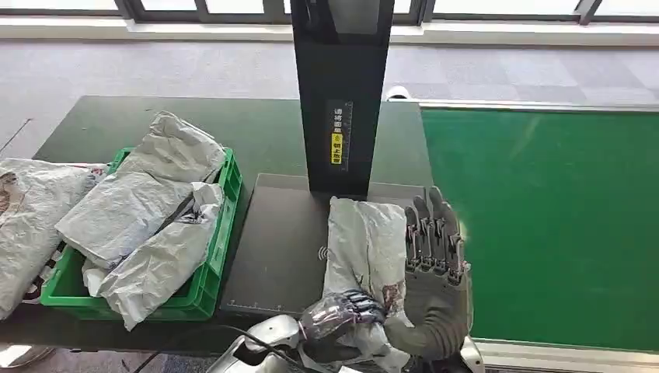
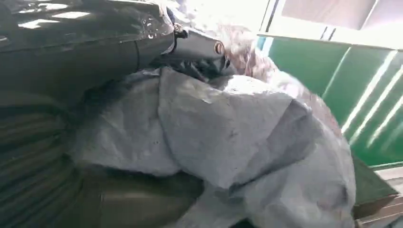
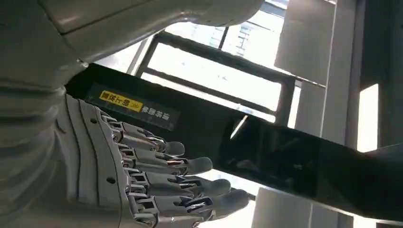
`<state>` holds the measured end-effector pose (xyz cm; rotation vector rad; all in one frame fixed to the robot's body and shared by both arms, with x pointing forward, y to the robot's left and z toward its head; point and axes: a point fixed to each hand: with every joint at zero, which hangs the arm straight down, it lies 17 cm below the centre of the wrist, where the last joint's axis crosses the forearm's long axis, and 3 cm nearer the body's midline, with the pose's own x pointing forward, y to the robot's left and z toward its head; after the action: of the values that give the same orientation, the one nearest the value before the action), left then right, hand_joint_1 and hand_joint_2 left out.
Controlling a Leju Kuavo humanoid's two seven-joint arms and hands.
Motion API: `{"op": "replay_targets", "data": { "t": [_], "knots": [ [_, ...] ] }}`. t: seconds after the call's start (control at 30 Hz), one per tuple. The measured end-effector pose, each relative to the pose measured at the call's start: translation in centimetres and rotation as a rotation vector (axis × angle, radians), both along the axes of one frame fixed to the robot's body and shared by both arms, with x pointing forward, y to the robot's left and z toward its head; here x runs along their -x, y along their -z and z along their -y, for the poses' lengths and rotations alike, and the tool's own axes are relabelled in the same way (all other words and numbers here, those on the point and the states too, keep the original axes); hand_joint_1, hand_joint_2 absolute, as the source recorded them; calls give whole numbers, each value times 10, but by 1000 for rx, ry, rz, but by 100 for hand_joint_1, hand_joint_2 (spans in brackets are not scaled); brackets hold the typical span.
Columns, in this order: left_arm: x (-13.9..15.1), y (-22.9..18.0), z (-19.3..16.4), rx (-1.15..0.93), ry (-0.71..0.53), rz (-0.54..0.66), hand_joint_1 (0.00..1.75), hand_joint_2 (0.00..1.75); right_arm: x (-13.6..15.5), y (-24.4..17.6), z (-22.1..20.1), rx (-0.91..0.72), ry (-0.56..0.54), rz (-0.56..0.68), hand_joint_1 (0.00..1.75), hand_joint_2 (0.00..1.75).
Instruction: Moved the parcel from conveyor to table for the left to box.
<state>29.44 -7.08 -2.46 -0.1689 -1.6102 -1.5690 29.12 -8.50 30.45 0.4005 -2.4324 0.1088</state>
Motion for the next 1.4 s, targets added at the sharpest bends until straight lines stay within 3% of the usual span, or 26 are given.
{"op": "replay_targets", "data": {
  "t": [0.17,0.4,0.73,0.9,1.03,1.13,1.2,1.4],
  "knots": [
    [-4,-18,5,67,-9,53,175,175,-1,-1,2,-4,10,2,0,175],
    [-18,-94,0,316,-119,158,175,175,-5,-4,6,-18,20,4,0,175],
    [-26,-201,-54,644,-281,325,175,175,-15,-5,8,-34,22,-2,0,175],
    [-34,-281,-133,835,-540,597,175,175,-23,-3,15,-39,69,-9,0,175],
    [-25,-311,-167,869,-629,735,175,175,-28,-2,19,-40,97,-13,0,175],
    [-3,-376,-207,825,-739,1103,175,175,-38,2,26,-50,153,-31,0,175],
    [5,-404,-231,821,-796,1227,175,175,-41,5,26,-45,162,-40,0,175],
    [24,-444,-268,817,-882,1403,175,175,-43,10,19,-26,156,-43,0,175]
  ]
}}
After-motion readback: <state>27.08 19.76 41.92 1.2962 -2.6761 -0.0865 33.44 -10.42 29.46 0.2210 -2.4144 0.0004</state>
